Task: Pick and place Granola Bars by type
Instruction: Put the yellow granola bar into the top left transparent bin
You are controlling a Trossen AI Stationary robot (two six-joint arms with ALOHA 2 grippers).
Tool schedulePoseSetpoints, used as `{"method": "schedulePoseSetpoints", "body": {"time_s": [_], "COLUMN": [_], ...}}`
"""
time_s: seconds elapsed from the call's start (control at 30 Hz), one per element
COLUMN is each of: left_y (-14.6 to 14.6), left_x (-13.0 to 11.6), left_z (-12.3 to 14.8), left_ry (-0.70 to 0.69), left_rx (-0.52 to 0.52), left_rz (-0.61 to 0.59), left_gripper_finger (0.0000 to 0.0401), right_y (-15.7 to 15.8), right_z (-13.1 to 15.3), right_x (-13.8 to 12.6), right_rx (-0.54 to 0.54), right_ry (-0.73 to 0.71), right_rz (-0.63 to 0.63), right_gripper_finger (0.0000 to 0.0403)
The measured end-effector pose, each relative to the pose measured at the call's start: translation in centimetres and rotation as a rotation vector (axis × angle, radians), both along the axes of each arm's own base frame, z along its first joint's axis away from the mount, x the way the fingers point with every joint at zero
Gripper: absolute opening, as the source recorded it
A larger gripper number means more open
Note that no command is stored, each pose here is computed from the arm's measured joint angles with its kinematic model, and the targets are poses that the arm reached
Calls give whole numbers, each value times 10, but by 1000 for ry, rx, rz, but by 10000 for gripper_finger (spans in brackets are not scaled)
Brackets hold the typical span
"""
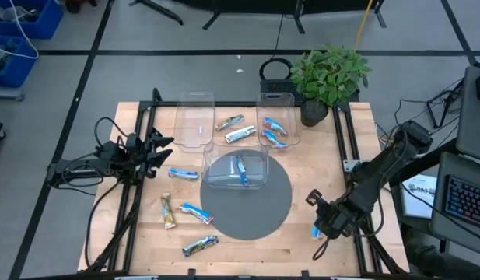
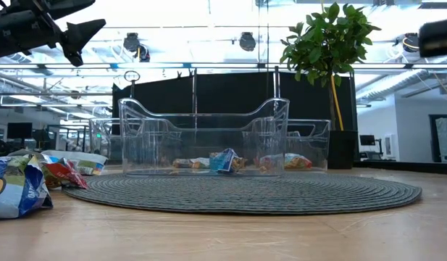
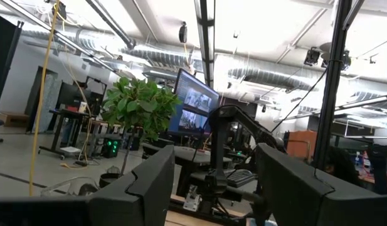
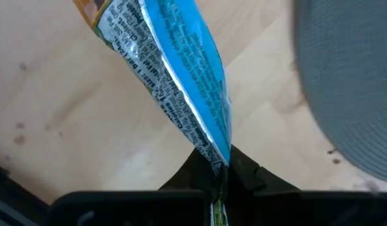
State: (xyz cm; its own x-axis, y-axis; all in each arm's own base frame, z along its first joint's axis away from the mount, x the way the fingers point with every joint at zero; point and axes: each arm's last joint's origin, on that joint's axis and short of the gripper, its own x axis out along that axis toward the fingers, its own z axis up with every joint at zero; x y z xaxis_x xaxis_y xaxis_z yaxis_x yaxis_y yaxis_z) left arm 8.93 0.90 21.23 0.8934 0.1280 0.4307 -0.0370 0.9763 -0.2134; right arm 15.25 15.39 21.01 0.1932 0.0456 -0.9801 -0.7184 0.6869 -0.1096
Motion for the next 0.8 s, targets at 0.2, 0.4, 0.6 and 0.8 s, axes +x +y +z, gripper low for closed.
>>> {"method": "schedulePoseSetpoints", "body": {"time_s": [0.2, 0.4, 0.6, 0.8], "left_y": [0, 0, 0, 0], "left_x": [0, 0, 0, 0], "left_z": [0, 0, 0, 0], "left_ry": [0, 0, 0, 0], "left_rx": [0, 0, 0, 0], "left_rz": [0, 0, 0, 0], "left_gripper_finger": [225, 225, 225, 225], "right_y": [-1, -7, -20, -37], "right_z": [35, 81, 121, 145], "right_x": [18, 45, 69, 94], "right_rx": [44, 89, 142, 246], "right_ry": [-131, -373, -607, -818], "right_rz": [-127, -297, -452, -578], "right_gripper_finger": [5, 5, 4, 3]}}
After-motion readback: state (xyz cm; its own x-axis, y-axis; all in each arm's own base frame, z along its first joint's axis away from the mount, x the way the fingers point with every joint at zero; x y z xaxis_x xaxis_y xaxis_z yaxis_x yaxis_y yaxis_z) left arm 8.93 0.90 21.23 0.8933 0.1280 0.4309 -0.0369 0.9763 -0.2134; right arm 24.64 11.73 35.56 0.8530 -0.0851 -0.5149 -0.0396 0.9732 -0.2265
